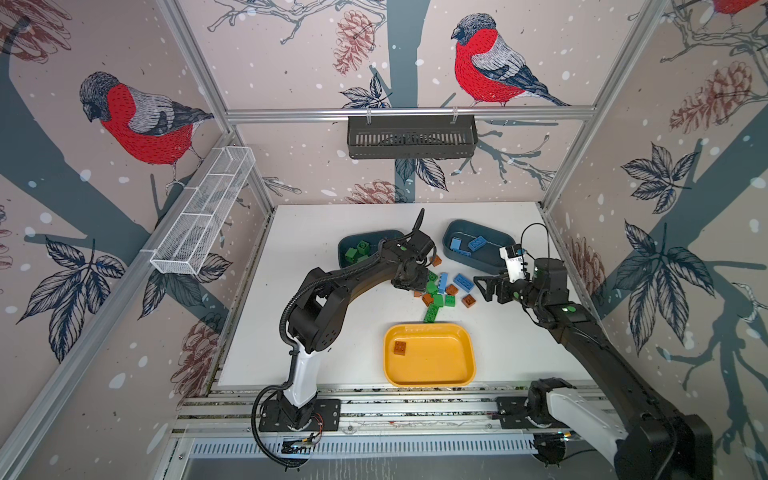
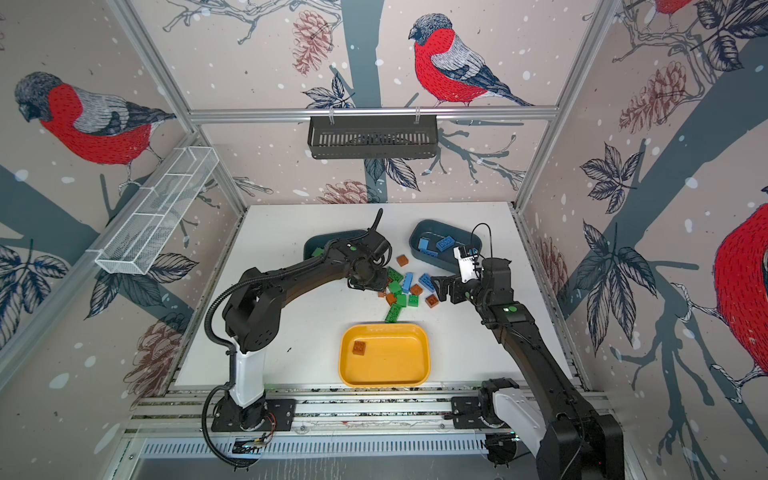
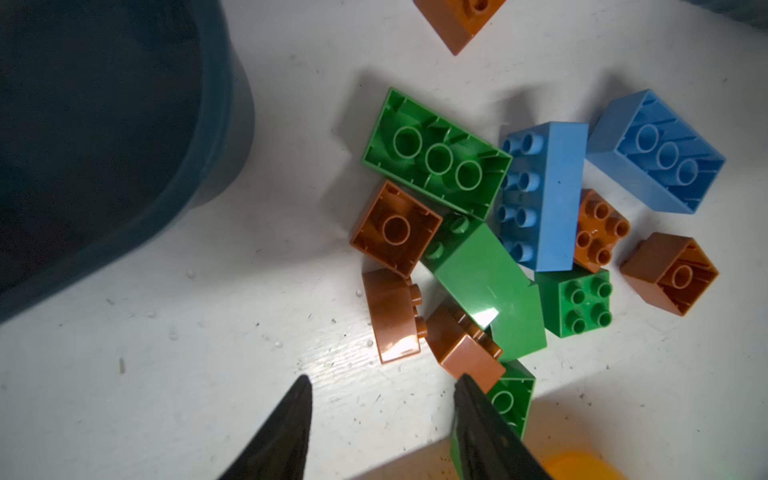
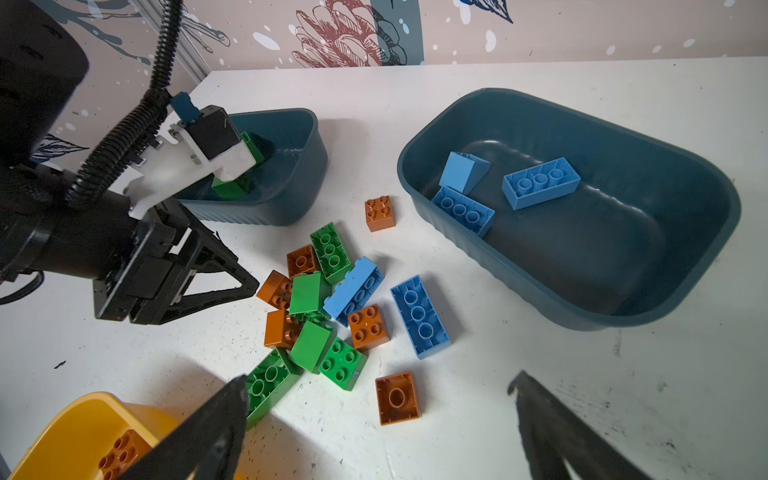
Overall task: Sort the legos into containers by color
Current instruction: 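Return the left gripper to the pile and grasp an orange brick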
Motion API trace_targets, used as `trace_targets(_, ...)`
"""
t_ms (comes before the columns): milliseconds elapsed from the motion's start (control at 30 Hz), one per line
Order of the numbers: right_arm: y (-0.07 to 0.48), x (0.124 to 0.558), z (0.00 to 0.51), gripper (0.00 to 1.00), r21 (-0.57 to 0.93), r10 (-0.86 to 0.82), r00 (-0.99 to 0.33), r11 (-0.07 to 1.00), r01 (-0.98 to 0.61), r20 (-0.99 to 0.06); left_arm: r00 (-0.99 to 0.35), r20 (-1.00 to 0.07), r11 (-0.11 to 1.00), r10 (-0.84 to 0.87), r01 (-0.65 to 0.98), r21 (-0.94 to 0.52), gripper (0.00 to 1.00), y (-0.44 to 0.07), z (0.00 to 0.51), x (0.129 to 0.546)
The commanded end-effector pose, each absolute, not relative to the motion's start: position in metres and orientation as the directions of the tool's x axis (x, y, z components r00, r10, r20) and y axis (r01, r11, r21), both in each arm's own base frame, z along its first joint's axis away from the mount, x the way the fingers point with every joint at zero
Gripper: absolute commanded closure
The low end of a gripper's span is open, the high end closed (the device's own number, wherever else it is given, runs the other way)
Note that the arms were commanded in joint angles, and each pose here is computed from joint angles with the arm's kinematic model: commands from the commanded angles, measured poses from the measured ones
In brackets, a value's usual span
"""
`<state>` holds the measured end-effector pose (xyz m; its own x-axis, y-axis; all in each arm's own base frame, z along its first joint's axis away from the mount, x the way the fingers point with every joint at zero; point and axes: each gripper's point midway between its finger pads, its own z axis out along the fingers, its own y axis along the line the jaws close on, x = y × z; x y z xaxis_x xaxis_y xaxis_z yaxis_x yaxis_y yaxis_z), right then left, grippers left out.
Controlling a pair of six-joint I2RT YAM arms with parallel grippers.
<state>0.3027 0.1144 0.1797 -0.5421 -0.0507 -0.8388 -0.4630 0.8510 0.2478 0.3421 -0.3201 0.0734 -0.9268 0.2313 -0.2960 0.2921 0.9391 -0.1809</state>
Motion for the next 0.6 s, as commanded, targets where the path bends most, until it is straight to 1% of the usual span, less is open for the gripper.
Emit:
trace_targets(0, 0.119, 0.301, 0.183, 0.01, 0.248, -0.055, -0.529, 0.839, -0.485, -0.847, -0.932, -0.292, 0.940, 0.216, 0.280, -0.197, 0.45, -0.327, 0.067, 0.346)
trace_targets(267, 0.121, 0.298, 0.180, 0.01, 0.250, -0.056, -0.532, 0.837, -0.486, -0.845, -0.933, -0.281, 0.943, 0.226, 0.282, -0.177, 0.46, -0.334, 0.049, 0.354)
trace_targets(433, 0.121, 0.298, 0.179, 0.01, 0.249, -0.059, -0.532, 0.837, -0.488, -0.844, -0.935, -0.262, 0.946, 0.239, 0.285, -0.154, 0.47, -0.335, 0.038, 0.351)
trace_targets(567, 0.121, 0.297, 0.178, 0.01, 0.250, -0.061, -0.535, 0.836, -0.488, -0.842, -0.938, -0.247, 0.952, 0.242, 0.279, -0.125, 0.52, -0.327, 0.033, 0.347)
